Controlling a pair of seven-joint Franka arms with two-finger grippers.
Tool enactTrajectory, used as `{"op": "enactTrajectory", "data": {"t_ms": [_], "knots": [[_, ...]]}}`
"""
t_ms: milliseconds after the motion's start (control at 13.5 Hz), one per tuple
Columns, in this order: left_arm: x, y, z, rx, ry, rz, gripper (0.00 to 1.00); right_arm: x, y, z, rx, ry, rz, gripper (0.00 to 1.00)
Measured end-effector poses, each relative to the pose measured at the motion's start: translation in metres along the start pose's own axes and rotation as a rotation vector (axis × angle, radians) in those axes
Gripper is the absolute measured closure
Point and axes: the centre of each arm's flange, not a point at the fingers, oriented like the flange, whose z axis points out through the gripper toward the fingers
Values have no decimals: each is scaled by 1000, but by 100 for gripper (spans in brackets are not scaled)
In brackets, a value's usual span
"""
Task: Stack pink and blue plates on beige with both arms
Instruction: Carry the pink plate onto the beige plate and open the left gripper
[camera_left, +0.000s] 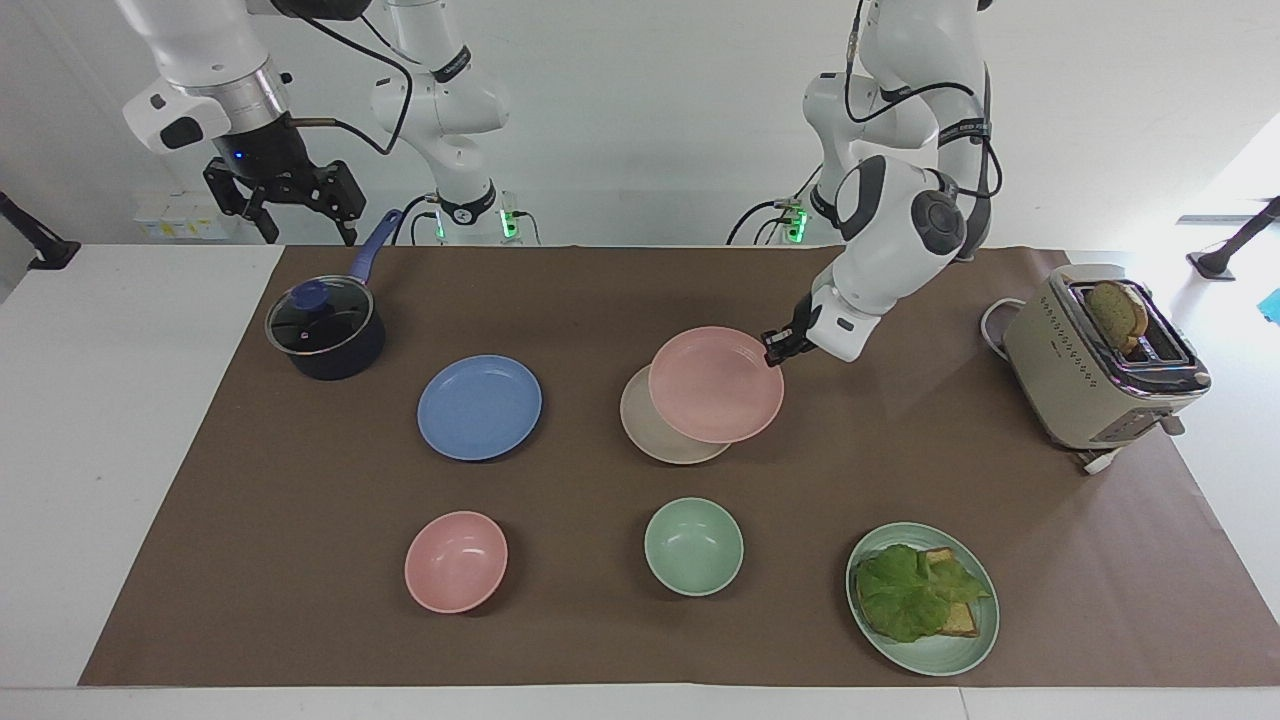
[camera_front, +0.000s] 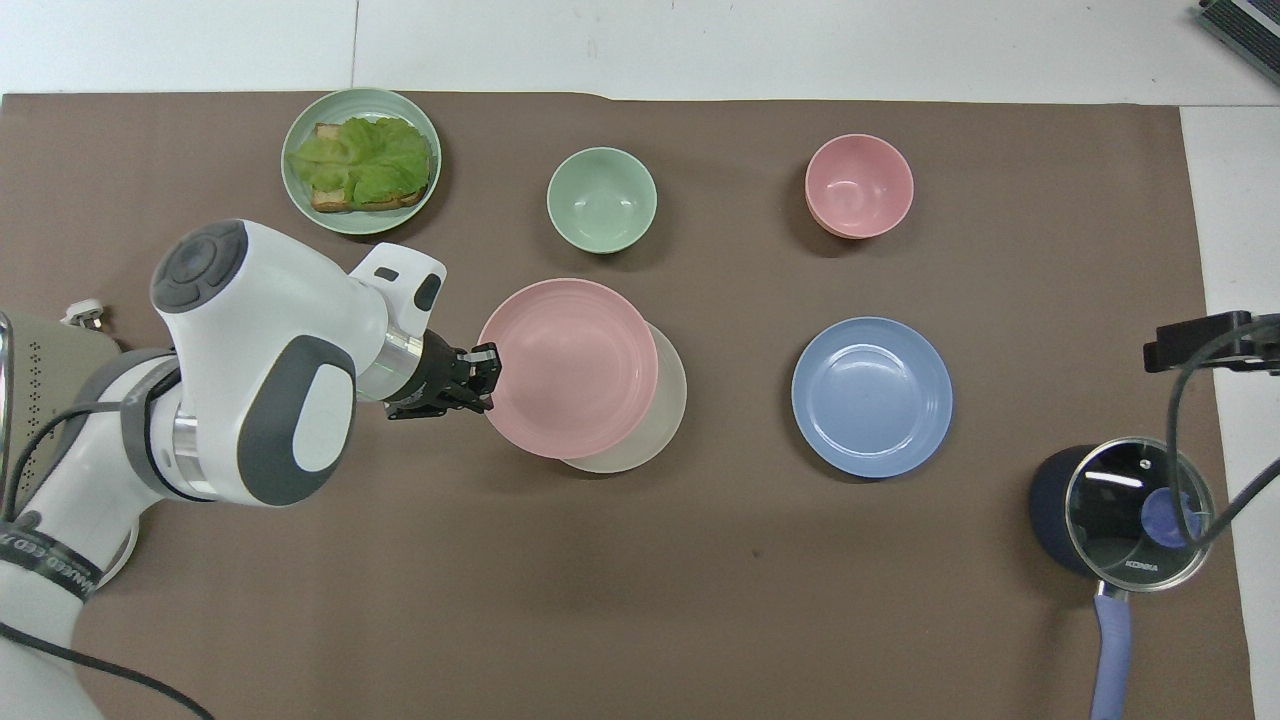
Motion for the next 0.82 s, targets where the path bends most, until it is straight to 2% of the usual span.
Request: {"op": "enactTrajectory", "data": {"t_ms": [445, 742, 817], "knots": [[1, 9, 55, 5, 37, -13, 96, 0, 0, 0, 0, 0, 0, 0], [4, 5, 64, 10, 42, -20, 96, 0, 0, 0, 0, 0, 0, 0], [5, 6, 63, 7, 48, -20, 90, 0, 0, 0, 0, 0, 0, 0]]}}
